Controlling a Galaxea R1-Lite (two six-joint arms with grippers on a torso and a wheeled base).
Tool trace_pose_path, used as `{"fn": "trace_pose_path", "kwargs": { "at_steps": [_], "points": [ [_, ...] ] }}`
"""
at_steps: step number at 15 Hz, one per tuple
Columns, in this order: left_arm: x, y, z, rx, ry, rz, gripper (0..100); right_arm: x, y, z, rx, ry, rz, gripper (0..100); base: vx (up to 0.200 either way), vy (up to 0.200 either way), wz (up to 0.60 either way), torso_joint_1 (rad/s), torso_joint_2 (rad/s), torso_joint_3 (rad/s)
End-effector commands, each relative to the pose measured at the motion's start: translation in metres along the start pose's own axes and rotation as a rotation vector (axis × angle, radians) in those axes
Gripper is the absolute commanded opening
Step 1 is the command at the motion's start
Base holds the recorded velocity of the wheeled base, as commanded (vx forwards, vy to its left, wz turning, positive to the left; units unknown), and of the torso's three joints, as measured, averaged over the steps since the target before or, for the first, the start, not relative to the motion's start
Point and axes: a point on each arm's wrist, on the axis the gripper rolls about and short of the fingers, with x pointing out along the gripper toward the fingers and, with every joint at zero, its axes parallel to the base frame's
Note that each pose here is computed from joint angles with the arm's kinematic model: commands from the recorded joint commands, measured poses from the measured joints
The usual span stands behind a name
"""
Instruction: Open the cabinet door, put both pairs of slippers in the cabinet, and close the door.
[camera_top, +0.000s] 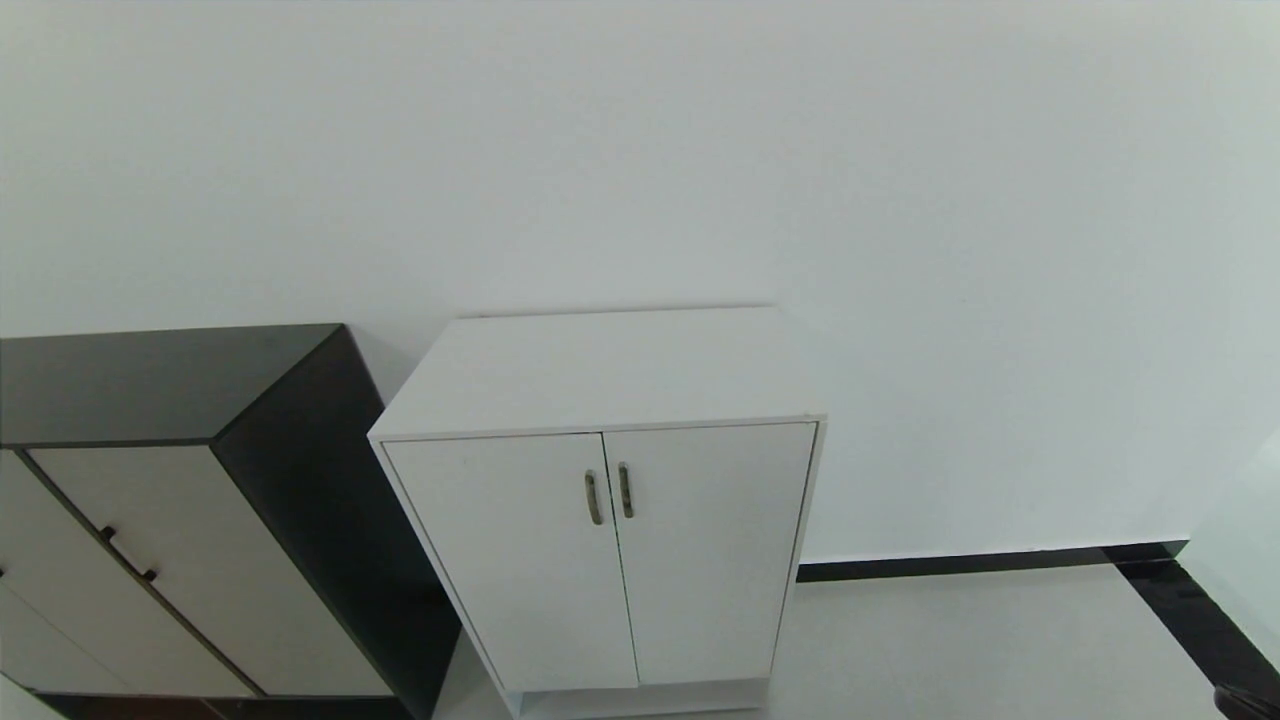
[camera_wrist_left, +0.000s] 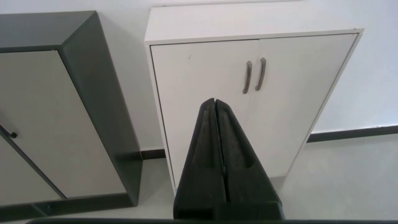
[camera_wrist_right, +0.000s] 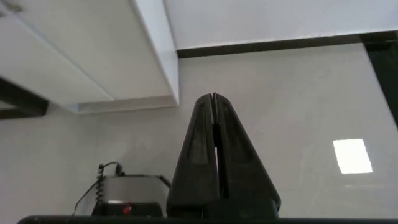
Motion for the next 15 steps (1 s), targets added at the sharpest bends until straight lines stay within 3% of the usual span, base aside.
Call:
{"fn": "trace_pose_path", "kwargs": {
  "at_steps": [1,8,10,12,13,15],
  "points": [
    [0.000,0.000,0.000,0.000,0.000,0.000,0,-0.047,-0.016,-0.041,-0.014,-0.114,0.142,0,0.000,0.000,0.00,0.000,0.00,0.000],
    [0.000,0.000,0.000,0.000,0.000,0.000,0,-0.059,-0.021,-0.045,-0.016,-0.274,0.270,0,0.000,0.000,0.00,0.000,0.00,0.000],
    [0.000,0.000,0.000,0.000,0.000,0.000,0,-0.059,-0.020,-0.051,-0.133,-0.307,0.304,0,0.000,0.000,0.00,0.000,0.00,0.000],
    [0.000,0.000,0.000,0.000,0.000,0.000,0,-0.056,-0.017,-0.049,-0.160,-0.244,0.264,0,0.000,0.000,0.00,0.000,0.00,0.000],
    [0.000,0.000,0.000,0.000,0.000,0.000,0,-0.055,-0.016,-0.049,-0.119,-0.229,0.167,0,0.000,0.000,0.00,0.000,0.00,0.000],
    [0.000,0.000,0.000,0.000,0.000,0.000,0,-0.059,-0.015,-0.051,-0.089,-0.290,0.071,0,0.000,0.000,0.00,0.000,0.00,0.000]
  ]
}}
